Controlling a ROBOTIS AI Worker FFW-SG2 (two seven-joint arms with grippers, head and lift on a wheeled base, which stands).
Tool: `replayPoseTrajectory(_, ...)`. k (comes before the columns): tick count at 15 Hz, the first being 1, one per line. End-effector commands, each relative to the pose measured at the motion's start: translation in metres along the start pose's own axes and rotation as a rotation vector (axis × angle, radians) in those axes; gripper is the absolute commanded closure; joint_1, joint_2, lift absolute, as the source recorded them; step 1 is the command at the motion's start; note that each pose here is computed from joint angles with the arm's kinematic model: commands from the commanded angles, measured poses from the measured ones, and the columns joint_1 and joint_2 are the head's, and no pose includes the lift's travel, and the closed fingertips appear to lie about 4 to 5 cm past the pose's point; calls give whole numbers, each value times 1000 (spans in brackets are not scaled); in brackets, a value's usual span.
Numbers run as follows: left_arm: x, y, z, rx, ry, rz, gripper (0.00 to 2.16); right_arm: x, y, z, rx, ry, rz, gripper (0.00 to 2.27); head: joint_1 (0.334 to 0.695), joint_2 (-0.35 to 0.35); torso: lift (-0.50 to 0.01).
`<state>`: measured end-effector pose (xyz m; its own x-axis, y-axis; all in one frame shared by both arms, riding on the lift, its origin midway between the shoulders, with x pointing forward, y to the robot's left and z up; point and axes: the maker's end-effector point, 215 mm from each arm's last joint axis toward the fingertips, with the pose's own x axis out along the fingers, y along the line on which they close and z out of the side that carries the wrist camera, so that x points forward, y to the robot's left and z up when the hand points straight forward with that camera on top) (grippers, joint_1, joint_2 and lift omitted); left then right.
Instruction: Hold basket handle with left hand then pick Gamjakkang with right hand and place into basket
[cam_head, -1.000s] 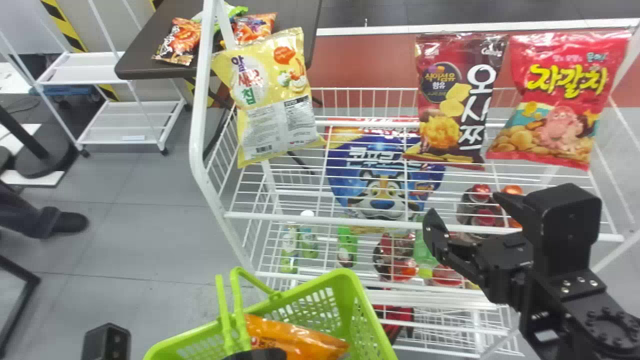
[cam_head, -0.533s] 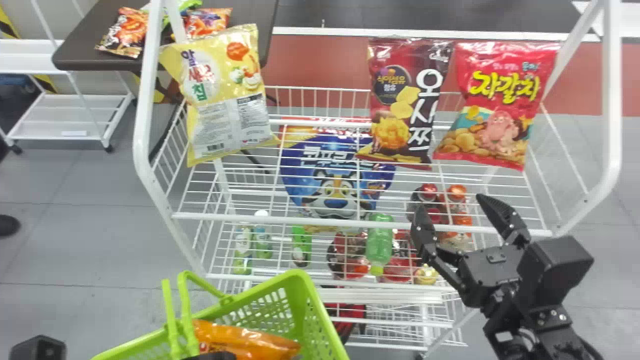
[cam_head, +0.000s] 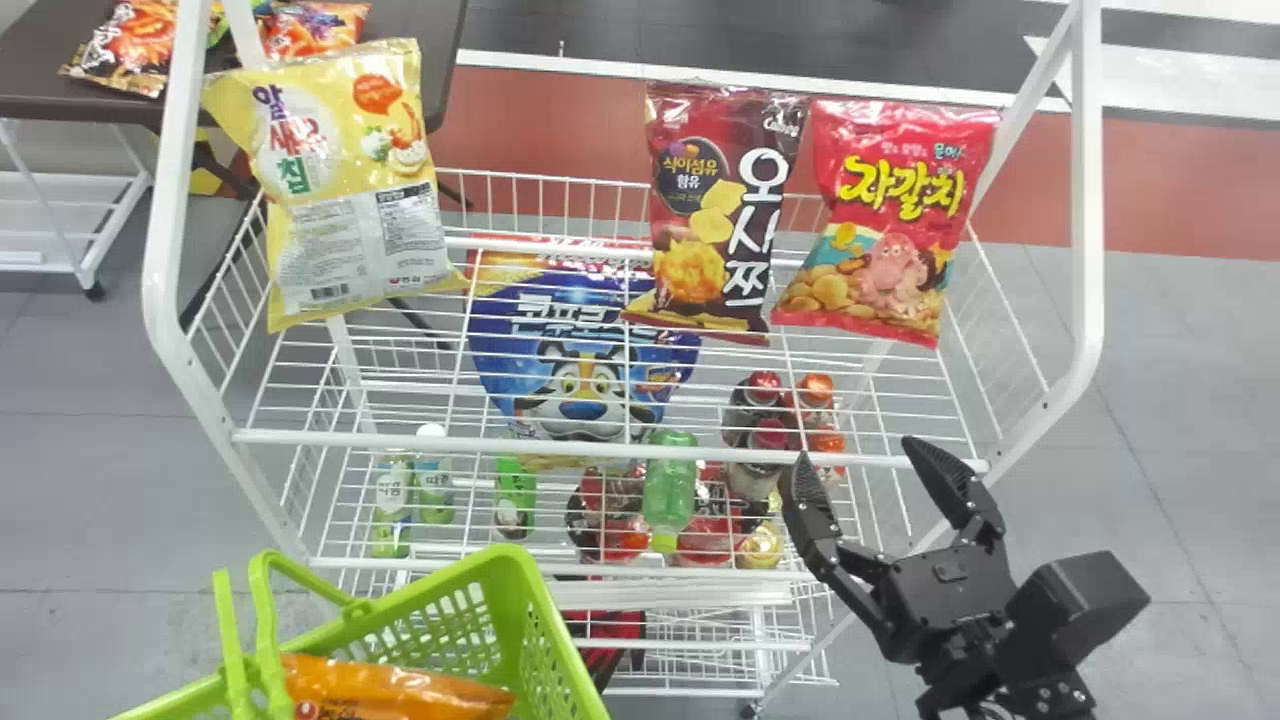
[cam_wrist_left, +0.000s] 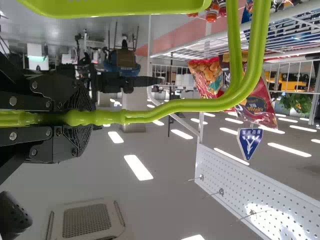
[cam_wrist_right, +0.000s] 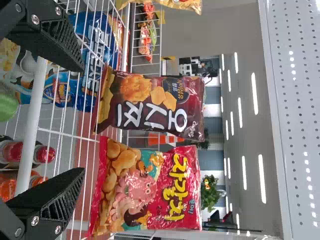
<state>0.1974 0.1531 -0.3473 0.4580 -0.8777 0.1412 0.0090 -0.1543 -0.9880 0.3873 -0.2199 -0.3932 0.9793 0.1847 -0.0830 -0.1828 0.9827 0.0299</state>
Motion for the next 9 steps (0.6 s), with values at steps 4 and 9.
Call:
replayPoseTrajectory(4, 0, 0, -1, -4, 0, -4, 2145, -4, 0, 2, 2, -11, -4, 107, 695, -140, -18)
replayPoseTrajectory(9, 0, 0, -1, -4, 0, -6, 2145, -5, 2, 3, 3, -15, 8, 107, 695, -136, -18)
